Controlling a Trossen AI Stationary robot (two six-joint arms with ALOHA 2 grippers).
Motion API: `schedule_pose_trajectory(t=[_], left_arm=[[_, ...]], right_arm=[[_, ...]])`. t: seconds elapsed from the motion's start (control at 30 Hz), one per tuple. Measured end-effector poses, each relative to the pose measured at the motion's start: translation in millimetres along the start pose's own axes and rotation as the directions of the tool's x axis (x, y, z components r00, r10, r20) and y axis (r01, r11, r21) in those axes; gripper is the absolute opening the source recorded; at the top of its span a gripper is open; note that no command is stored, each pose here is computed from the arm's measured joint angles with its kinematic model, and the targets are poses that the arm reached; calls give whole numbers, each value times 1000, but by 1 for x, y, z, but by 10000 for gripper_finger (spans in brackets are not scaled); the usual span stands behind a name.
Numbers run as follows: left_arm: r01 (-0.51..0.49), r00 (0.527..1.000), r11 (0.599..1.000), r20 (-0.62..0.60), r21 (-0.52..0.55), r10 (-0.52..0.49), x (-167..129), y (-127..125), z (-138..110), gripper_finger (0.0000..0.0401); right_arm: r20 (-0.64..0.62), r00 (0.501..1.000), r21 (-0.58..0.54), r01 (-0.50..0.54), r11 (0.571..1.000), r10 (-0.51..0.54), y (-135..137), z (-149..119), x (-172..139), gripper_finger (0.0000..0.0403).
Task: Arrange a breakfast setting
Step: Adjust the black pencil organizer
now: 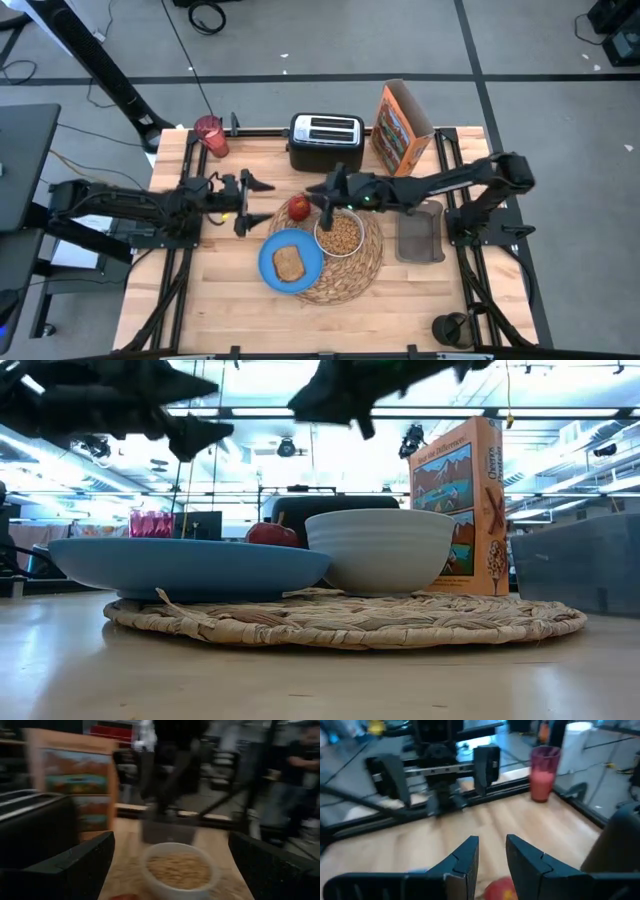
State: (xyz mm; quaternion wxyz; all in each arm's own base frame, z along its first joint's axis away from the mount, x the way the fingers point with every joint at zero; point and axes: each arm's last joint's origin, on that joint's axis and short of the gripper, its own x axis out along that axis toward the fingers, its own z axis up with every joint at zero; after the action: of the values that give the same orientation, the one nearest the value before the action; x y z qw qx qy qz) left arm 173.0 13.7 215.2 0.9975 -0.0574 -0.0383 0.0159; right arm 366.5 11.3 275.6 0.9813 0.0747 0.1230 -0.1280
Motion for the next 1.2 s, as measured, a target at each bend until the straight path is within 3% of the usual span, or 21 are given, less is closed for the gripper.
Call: schedule_pose_trajectory(t=[0.1,0.3,0.43,0.6,0.77,0.97,1.07,1.13,1.2], left_arm=[[70,997,998,31,-6,-70,0,-13,2,396],[104,994,992,43,-75,-101,8,-43,18,396],[104,995,993,8,-58,-104,23,-63,39,396],[111,994,987,16,-120,-110,41,-82,60,396],[127,992,976,26,-179,-124,53,-101,74,396],[155,988,957,54,-246,-147,63,-120,89,396],[158,987,948,61,-276,-147,64,-125,92,396],[162,987,940,55,-299,-153,63,-127,91,396],[170,985,938,43,-302,-165,61,-130,90,396]], right_arm=[[-39,998,-16,-57,998,56,16,7,-24,107],[-167,972,13,-166,986,166,43,11,-77,107],[-331,913,49,-235,971,238,55,1,-110,107],[-457,809,164,-333,929,370,68,-5,-150,106],[-559,662,343,-363,866,499,84,-13,-189,106],[-694,426,524,-253,813,580,100,-17,-233,106],[-761,305,552,-158,819,572,101,-15,-251,107],[-823,214,531,-38,846,526,98,-20,-262,109],[-887,78,460,83,884,454,93,-30,-273,113]])
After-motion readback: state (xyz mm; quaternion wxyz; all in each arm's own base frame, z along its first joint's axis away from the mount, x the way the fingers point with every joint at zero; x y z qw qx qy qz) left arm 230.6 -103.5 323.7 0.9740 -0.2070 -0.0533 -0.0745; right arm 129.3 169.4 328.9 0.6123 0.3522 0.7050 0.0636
